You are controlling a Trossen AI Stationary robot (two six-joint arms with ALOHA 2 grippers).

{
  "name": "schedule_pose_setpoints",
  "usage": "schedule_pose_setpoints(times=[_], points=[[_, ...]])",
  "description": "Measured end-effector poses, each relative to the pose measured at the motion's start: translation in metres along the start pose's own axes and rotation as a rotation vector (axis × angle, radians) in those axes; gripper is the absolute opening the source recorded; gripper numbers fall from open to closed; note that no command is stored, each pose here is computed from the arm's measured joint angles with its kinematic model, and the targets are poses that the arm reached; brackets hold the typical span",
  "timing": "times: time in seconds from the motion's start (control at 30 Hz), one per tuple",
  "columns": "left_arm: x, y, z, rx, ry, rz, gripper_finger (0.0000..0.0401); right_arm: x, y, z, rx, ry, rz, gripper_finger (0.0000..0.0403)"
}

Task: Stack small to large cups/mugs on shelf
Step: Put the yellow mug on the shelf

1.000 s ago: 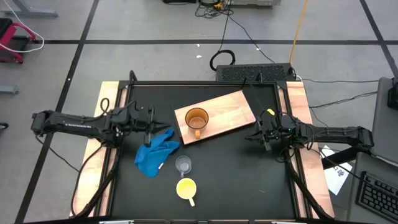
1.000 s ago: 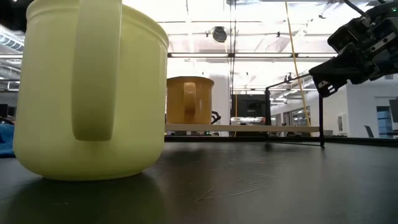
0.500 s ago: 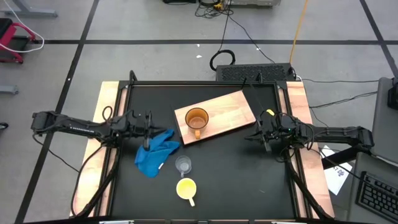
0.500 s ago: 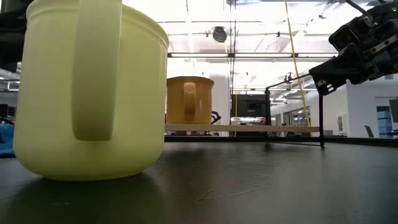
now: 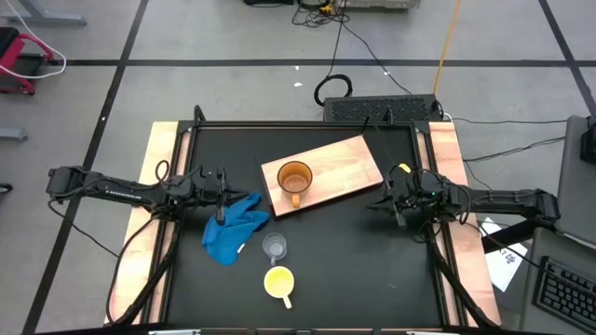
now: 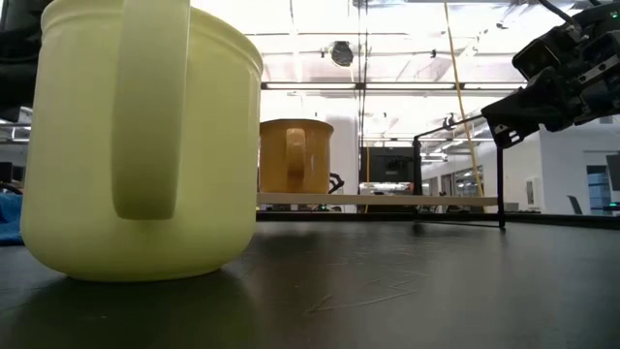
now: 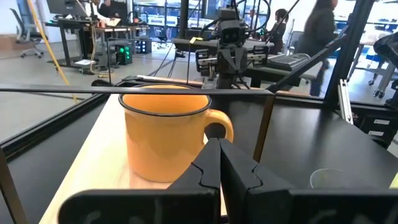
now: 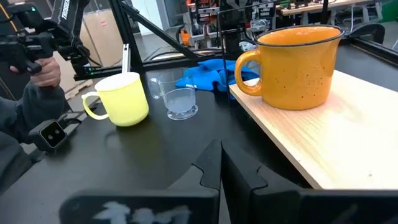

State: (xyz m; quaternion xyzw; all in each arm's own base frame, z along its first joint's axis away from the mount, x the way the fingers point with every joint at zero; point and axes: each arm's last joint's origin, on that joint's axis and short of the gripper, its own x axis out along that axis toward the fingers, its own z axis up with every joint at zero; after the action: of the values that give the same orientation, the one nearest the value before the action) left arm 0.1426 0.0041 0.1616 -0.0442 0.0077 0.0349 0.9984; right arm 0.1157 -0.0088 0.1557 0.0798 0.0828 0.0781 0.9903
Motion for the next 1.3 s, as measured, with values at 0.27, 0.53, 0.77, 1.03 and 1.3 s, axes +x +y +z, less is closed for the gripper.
schedule_pose_setpoints(times=[0.27,0.53,0.77,1.03,1.3], points=[[0.000,0.000,-0.001,-0.017,0.011,-0.004,0.0013,0.000,0.006,0.010,-0.105,-0.100,0.103,0.0010],[0.000,0.000,-0.001,-0.017,0.010,-0.005,0.0004,0.002,0.011,0.016,-0.130,-0.142,0.149,0.0086],[0.000,0.000,-0.001,-0.019,0.010,-0.005,0.0015,0.010,0.019,0.045,-0.157,-0.156,0.192,0.0145],[0.000,0.000,-0.001,-0.030,0.011,-0.005,0.0017,0.038,0.019,0.080,-0.095,-0.039,0.185,0.0149],[0.000,0.000,-0.001,-0.046,0.010,-0.005,0.0006,0.080,0.019,0.101,-0.063,0.137,0.197,0.0149]])
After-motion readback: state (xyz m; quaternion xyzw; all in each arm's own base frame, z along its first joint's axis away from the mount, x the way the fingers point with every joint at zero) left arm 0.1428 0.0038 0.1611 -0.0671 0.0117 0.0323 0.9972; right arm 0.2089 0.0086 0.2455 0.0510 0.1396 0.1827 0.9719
